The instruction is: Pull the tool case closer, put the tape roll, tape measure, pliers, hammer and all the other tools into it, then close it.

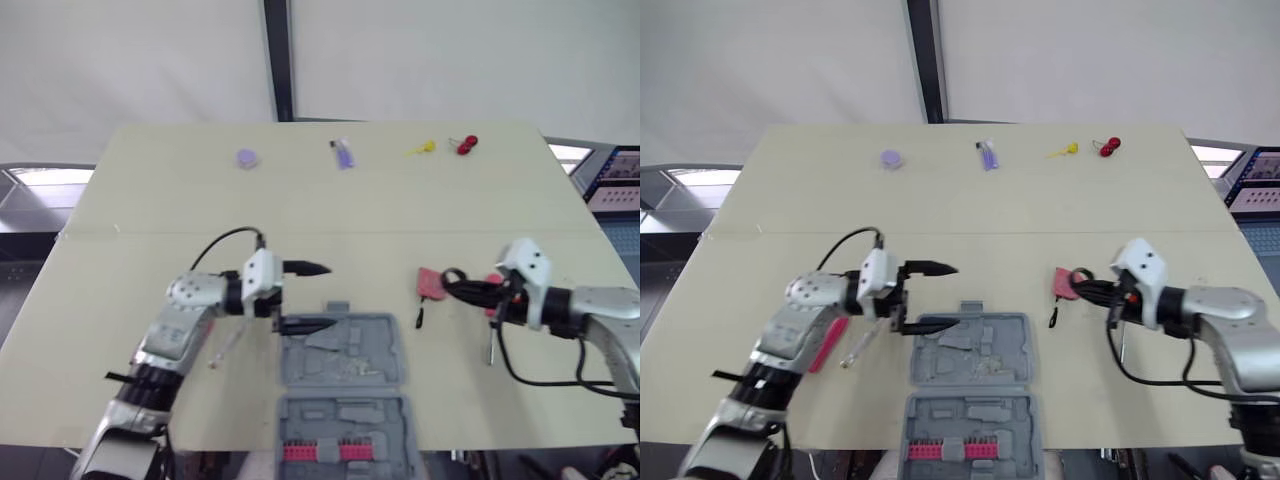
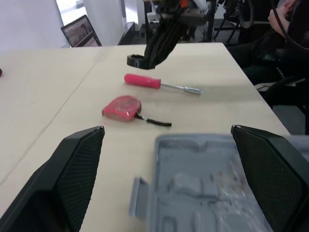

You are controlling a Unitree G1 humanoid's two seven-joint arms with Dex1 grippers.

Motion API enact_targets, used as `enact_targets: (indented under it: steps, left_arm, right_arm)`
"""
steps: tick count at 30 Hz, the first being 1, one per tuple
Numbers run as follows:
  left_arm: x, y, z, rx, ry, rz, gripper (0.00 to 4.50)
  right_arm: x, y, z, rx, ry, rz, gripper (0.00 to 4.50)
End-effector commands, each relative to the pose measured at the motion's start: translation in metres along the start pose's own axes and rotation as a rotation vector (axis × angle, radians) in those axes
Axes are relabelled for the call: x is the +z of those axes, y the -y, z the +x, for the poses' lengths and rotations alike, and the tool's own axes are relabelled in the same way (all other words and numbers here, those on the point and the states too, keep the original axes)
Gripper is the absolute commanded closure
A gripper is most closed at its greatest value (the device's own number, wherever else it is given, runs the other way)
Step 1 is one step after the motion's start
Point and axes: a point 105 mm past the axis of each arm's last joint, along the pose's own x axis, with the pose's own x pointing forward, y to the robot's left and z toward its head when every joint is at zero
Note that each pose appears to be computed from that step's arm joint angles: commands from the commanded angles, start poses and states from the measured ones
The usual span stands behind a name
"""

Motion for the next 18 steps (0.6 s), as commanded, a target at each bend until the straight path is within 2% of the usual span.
enact_targets:
  steps: [1, 6, 12, 18]
  left_arm:
    - [0.007, 0.013, -0.024, 0.038, 0.012, 0.043, 0.00]
    - [-0.004, 0.032, -0.061, 0.191, -0.039, -0.013, 0.00]
    - [-0.017, 0.059, -0.081, 0.347, -0.055, -0.077, 0.00]
    - [-0.024, 0.077, -0.091, 0.494, -0.067, -0.099, 0.00]
  right_arm:
    - [0.022, -0.022, 0.025, 0.082, 0.064, -0.033, 4.45]
    - [0.035, -0.054, 0.065, 0.194, 0.103, -0.032, 4.45]
    - [0.035, -0.097, 0.108, 0.339, 0.094, -0.062, 4.45]
    - [0.034, -0.113, 0.137, 0.371, 0.075, -0.074, 4.45]
